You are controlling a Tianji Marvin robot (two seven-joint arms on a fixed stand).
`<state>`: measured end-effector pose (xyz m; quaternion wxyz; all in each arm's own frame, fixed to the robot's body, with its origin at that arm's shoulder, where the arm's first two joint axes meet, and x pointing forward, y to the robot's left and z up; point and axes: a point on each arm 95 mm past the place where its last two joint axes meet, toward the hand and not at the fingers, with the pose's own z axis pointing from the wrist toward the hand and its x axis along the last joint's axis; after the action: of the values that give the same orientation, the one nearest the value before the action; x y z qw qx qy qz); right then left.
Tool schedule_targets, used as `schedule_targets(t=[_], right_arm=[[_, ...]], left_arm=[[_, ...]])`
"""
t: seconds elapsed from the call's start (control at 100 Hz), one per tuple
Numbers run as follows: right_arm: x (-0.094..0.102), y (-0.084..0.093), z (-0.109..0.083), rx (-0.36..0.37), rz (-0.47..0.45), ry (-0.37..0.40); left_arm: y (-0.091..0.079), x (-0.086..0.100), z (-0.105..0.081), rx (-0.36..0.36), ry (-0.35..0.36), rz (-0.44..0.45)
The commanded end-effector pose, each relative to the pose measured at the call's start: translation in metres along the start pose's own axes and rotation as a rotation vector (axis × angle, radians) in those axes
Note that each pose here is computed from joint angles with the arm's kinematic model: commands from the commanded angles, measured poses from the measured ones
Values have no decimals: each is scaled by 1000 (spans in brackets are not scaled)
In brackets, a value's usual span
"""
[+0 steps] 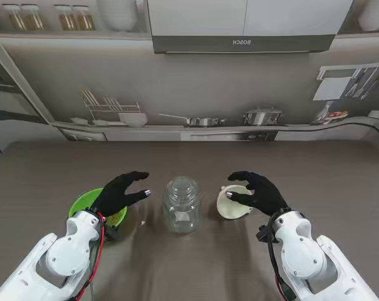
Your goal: Pour mung beans into a glass jar with a funnel
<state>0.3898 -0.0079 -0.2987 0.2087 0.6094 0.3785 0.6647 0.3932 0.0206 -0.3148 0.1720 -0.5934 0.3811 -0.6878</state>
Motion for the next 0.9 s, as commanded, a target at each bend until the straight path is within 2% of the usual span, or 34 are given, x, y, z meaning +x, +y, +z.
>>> schedule_targets(t=[0.0, 0.2, 0.6, 0.74, 0.89], right_arm=[[4, -3, -2, 12, 3, 11], [6, -3, -3, 15, -2, 17], [23, 1, -1, -5, -22, 54], [35, 2, 6, -6, -42, 84], [56, 11, 19, 2, -98, 129]], left_arm=[[1, 3, -1, -12, 4, -5], [1, 4, -1, -15, 3, -5], [0, 4, -4, -17, -1, -7], [0, 4, -4, -15, -4, -4], [0, 3, -3, -22, -8, -14]])
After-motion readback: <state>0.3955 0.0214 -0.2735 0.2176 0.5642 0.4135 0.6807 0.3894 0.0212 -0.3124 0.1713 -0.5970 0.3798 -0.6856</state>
